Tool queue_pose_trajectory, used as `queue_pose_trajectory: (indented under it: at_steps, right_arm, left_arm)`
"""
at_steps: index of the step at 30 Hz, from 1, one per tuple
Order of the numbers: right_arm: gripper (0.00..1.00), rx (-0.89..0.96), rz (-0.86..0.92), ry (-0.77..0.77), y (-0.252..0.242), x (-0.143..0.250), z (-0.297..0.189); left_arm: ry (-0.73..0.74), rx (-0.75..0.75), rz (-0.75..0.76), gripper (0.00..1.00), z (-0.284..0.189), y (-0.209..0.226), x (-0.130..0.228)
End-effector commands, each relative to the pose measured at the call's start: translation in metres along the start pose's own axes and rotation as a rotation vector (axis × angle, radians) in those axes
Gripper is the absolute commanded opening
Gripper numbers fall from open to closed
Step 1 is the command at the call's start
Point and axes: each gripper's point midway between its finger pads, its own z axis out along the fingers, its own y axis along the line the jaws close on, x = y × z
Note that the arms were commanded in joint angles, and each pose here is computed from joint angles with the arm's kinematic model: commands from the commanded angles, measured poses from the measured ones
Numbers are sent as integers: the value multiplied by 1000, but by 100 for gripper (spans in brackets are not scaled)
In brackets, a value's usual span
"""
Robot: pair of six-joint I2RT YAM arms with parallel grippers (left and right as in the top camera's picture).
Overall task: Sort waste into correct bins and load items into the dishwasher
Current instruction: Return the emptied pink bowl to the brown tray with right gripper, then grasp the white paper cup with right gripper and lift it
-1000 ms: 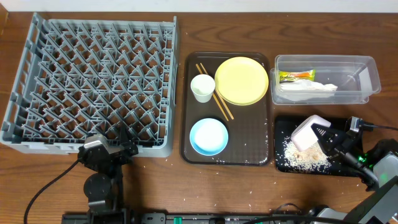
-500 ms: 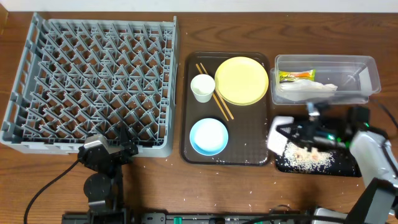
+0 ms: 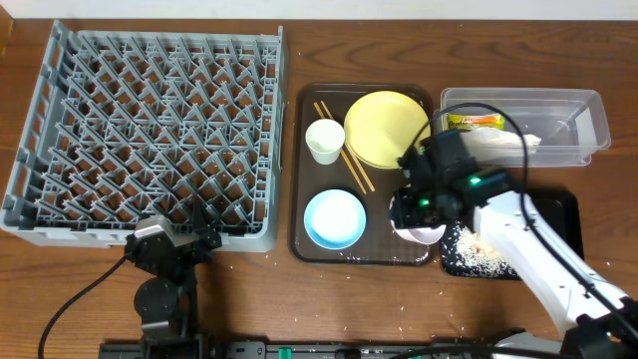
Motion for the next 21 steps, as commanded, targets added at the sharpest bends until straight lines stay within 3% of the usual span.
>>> queue_pose_trajectory:
  at_steps: [1,11,15,21]
  right_arm:
    - [1,168,-66,-42,-10,-10,15]
    - [7,221,-204,23,-4,-2,50]
    - [35,176,-236,-10,15,-19,40]
    - [60,134,-256,-125,54,-67,-5]
  left_arm:
    - [45,-11,18,93,2,4,18]
    - [46,-11,18,93,2,4,19]
    - [46,-11,18,93,2,4,19]
    - [46,-11,18,93,2,4,19]
